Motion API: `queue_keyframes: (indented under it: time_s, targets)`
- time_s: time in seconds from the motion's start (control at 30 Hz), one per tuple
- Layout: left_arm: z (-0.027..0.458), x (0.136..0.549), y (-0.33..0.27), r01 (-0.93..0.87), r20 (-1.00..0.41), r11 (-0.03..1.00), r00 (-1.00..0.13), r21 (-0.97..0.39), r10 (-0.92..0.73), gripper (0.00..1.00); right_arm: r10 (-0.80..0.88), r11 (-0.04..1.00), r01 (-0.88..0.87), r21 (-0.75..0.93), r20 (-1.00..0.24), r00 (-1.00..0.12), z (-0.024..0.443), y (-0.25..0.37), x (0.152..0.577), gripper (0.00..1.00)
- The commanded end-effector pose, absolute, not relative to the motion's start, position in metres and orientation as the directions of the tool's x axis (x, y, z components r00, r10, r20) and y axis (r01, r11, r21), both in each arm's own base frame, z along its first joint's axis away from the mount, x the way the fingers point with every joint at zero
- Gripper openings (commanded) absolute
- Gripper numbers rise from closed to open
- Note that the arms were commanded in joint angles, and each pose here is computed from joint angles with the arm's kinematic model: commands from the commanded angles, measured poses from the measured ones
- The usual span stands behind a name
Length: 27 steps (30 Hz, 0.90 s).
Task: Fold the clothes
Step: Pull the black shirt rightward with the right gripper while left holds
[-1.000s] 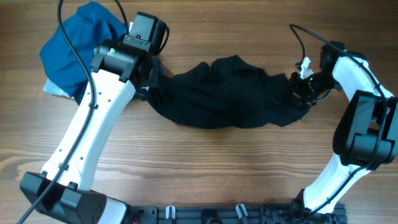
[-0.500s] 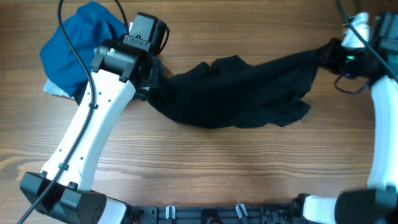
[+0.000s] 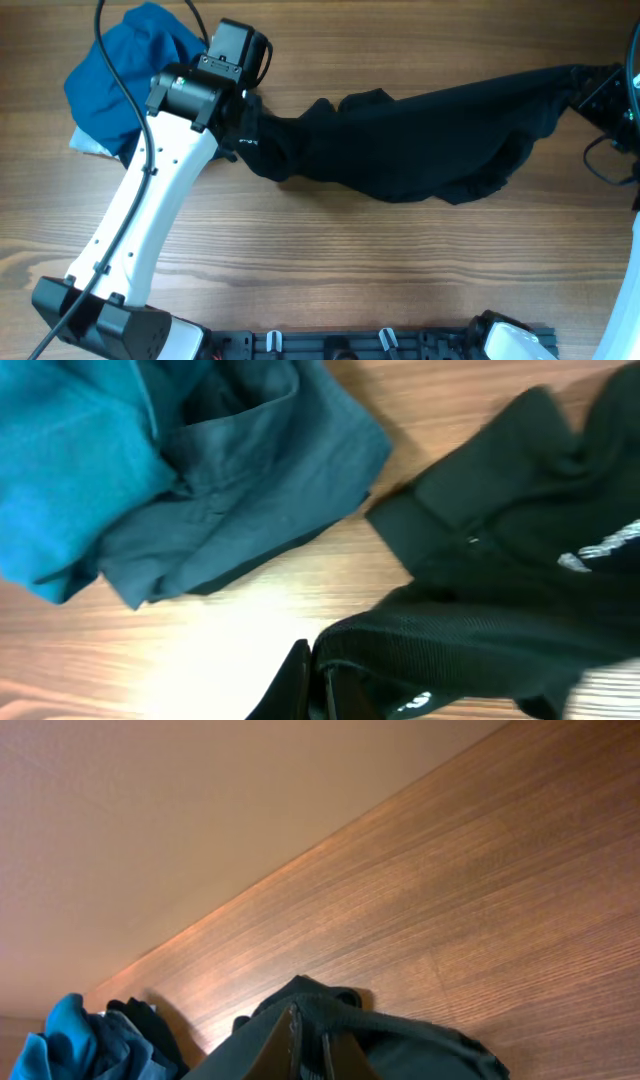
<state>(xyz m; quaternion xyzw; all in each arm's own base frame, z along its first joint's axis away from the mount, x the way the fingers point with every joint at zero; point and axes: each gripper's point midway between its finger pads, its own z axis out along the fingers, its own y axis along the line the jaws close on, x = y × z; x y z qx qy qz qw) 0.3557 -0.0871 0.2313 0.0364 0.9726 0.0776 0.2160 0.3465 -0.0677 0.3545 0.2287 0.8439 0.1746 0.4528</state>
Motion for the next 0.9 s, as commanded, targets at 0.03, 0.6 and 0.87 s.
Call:
queue_keyframes:
  time_s: [0.03, 0.6, 0.87]
  targets:
    - [0.348, 0.352, -0.111, 0.119, -0.676, 0.992, -0.727, 0.049, 0.121, 0.04, 0.507, 0.857, 0.141, 0.496, -0.761, -0.405, 0.410, -0.063, 0.343, 0.04]
    - [0.585, 0.239, -0.111, 0.328, -0.984, 0.941, -0.124, 0.083, 0.130, 0.04, 0.429, 0.885, 0.248, 0.395, -0.897, -0.103, 0.553, -0.078, 0.248, 0.04]
    - [0.542, 0.281, -0.131, 0.290, -0.938, 0.946, -0.261, 0.147, 0.226, 0.04, 0.499, 0.828, 0.426, 0.366, -0.828, -0.258, 0.495, -0.102, 0.253, 0.04]
